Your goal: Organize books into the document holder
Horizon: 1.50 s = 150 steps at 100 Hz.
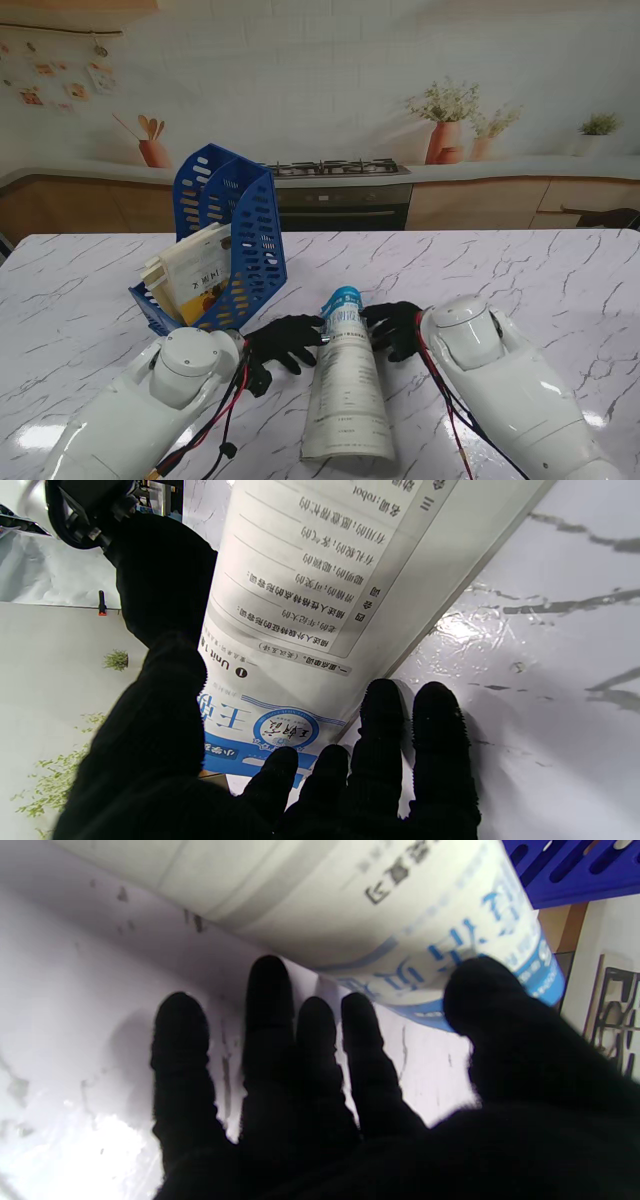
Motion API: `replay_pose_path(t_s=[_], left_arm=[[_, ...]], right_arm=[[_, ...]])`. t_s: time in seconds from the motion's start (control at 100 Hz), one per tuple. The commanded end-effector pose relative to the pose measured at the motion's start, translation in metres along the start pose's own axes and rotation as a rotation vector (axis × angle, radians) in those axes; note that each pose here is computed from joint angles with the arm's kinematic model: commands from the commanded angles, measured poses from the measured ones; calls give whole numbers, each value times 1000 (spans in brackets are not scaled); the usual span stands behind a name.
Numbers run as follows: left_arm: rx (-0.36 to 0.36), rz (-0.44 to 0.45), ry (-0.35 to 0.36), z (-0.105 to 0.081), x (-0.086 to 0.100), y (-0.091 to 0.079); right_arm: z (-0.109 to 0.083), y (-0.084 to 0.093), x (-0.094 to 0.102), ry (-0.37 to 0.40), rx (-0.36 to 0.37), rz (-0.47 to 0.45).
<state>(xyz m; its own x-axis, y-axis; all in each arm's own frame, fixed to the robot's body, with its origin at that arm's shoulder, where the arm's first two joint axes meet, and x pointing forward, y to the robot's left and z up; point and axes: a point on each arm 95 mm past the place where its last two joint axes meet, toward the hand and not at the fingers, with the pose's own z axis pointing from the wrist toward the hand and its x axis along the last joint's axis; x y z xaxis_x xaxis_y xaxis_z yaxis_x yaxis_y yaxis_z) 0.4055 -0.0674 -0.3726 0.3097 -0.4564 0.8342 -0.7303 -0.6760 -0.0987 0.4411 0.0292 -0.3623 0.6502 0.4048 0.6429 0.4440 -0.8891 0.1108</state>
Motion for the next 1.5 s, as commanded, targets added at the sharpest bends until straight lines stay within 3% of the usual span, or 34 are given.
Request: replay_pose_path(t_s=[0.0, 0.26, 0.65, 0.77, 0.87, 0.96, 1.26, 1.49], left_arm=[[-32, -30, -60, 5, -26, 14], [33, -80, -90, 11, -26, 16], [-65, -151, -98, 10, -28, 16], [-38, -183, -95, 10, -29, 18], [31, -217, -110, 14, -30, 21], [39, -219, -124, 15, -32, 20], [134, -145, -112, 5, -26, 21], [210, -128, -180, -4, -32, 14]], right_arm=[[18, -17, -44, -103, 33, 25], [18, -16, -44, -92, 33, 25], [19, -18, -43, -86, 32, 28], [20, -18, -43, -83, 39, 29], [20, -19, -43, -77, 40, 35], [20, -18, -43, -73, 39, 35], [15, -14, -42, -61, -1, 7], [13, -12, -41, -47, -22, -11]])
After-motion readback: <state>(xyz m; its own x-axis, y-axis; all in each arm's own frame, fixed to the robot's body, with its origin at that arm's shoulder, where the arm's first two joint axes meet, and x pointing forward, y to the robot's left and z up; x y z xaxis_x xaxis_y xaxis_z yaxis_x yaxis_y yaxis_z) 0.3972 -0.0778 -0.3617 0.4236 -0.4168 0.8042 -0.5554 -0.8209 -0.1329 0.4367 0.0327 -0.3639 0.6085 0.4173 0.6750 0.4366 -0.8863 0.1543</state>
